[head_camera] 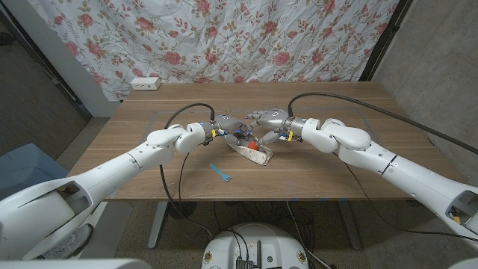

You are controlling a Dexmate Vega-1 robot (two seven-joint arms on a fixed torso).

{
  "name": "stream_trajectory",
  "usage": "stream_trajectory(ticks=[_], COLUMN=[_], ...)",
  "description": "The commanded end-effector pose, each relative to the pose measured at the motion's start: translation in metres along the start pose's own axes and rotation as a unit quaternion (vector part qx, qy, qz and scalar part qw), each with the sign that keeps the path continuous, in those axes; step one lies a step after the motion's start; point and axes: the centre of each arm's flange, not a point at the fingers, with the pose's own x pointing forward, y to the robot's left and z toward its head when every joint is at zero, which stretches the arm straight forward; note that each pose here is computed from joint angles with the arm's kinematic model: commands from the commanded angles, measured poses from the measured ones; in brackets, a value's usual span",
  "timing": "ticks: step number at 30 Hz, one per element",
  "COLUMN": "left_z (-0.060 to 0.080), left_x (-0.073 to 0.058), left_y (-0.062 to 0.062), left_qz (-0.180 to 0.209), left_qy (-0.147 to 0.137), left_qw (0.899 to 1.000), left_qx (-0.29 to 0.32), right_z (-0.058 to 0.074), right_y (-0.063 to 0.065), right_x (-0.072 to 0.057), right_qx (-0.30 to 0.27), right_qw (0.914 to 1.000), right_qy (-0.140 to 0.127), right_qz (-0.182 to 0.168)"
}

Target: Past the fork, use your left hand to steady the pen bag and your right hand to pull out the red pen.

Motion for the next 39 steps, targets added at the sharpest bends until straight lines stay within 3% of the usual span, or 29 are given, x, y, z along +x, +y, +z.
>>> stream_trajectory(ticks=[1,39], left_z=[0.000,0.003], left_x=[0.001,0.001], left_y=[0.001,0.000], left_qz=[0.003,0.004], left_qy=[-0.001,-0.003], left_qw=[1.000,1.000], left_qx=[0.003,0.004], right_z=[0.001,-0.003], right_y=[0.008,0.025], right_x=[0.007,0.020], right_qx=[-0.005,-0.029], right_qw=[0.9999,0.9981], right_qy=[-0.008,-0.022], right_qz=[0.006,0.050])
